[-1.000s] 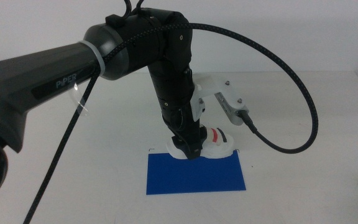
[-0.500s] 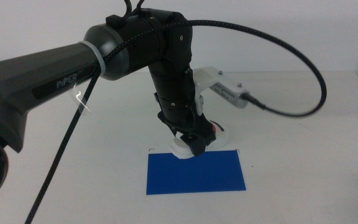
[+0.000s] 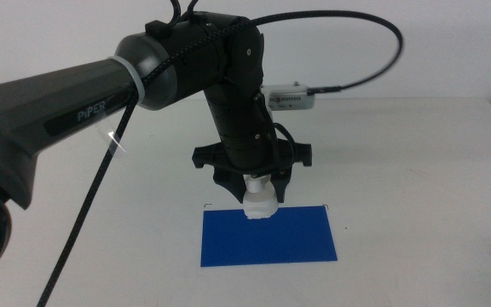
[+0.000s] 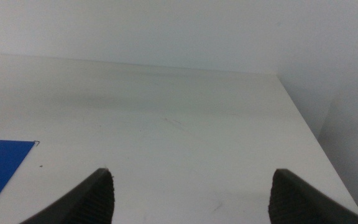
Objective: Use one arm to grab the shoe from the table and place it on the mat.
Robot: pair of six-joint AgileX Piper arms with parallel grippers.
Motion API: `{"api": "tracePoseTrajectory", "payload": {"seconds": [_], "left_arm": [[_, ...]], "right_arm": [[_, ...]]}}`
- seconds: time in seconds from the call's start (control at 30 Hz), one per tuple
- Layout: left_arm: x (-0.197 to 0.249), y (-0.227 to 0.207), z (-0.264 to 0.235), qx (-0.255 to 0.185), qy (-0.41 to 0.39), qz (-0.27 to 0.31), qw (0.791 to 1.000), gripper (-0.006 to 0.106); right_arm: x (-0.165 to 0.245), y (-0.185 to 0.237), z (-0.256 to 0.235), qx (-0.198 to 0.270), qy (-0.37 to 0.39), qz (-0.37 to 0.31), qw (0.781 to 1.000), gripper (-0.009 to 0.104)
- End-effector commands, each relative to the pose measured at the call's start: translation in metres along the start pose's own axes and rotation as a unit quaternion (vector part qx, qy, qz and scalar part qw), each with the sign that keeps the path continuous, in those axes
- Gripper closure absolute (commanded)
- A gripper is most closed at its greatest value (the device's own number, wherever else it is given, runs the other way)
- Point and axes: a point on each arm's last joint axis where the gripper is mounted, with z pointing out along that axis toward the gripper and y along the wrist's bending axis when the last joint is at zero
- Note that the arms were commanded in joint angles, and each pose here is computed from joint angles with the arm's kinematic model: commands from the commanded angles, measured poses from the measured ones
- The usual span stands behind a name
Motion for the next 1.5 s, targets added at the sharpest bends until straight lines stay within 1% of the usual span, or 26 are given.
{"api": "tracePoseTrajectory", "payload": {"seconds": [0.0,0.2,0.3,0.43,0.5,0.6,0.63,0.8,0.93,0.97,1.0,1.33,1.47], "left_arm": [[0.003,-0.008,-0.031,0.033,-0.034,-0.063,0.997,0.102],[0.002,-0.008,-0.031,0.037,-0.03,-0.183,0.982,0.102],[0.002,-0.008,-0.031,0.039,-0.028,-0.239,0.97,0.102],[0.002,-0.008,-0.031,0.042,-0.024,-0.336,0.941,0.102],[0.002,-0.008,-0.031,0.044,-0.021,-0.402,0.914,0.102],[0.002,-0.008,-0.031,0.045,-0.018,-0.475,0.878,0.102],[0.002,-0.008,-0.031,0.046,-0.017,-0.494,0.868,0.102],[0.002,-0.008,-0.031,0.047,-0.011,-0.594,0.803,0.102],[0.002,-0.008,-0.03,0.048,-0.006,-0.669,0.742,0.102],[0.002,-0.008,-0.029,0.046,-0.001,-0.744,0.667,0.102],[0.002,-0.008,-0.026,0.044,0.002,-0.759,0.65,0.102],[-0.005,-0.006,0.009,0.012,0.016,-0.765,0.643,0.102],[-0.005,-0.01,0.023,0.005,0.018,-0.763,0.646,0.102]], "right_arm": [[-0.006,-0.001,-0.002,0.005,-0.049,-0.008,0.999,0.031],[-0.006,-0.001,-0.002,0.005,-0.049,-0.008,0.999,0.031],[-0.006,-0.001,-0.002,0.005,-0.049,-0.008,0.999,0.031],[-0.006,-0.001,-0.002,0.005,-0.049,-0.008,0.999,0.031],[-0.006,-0.001,-0.002,0.005,-0.049,-0.008,0.999,0.031],[-0.006,-0.001,-0.002,0.005,-0.049,-0.008,0.999,0.031],[-0.006,-0.001,-0.002,0.005,-0.049,-0.008,0.999,0.031],[-0.006,-0.001,-0.002,0.005,-0.049,-0.008,0.999,0.031],[-0.006,-0.001,-0.002,0.005,-0.049,-0.008,0.999,0.031],[-0.006,-0.001,-0.002,0.005,-0.049,-0.008,0.999,0.031],[-0.006,-0.001,-0.002,0.005,-0.049,-0.008,0.999,0.031],[-0.006,-0.001,-0.002,0.005,-0.049,-0.008,0.999,0.031],[-0.006,-0.001,-0.002,0.005,-0.049,-0.008,0.999,0.031]]}}
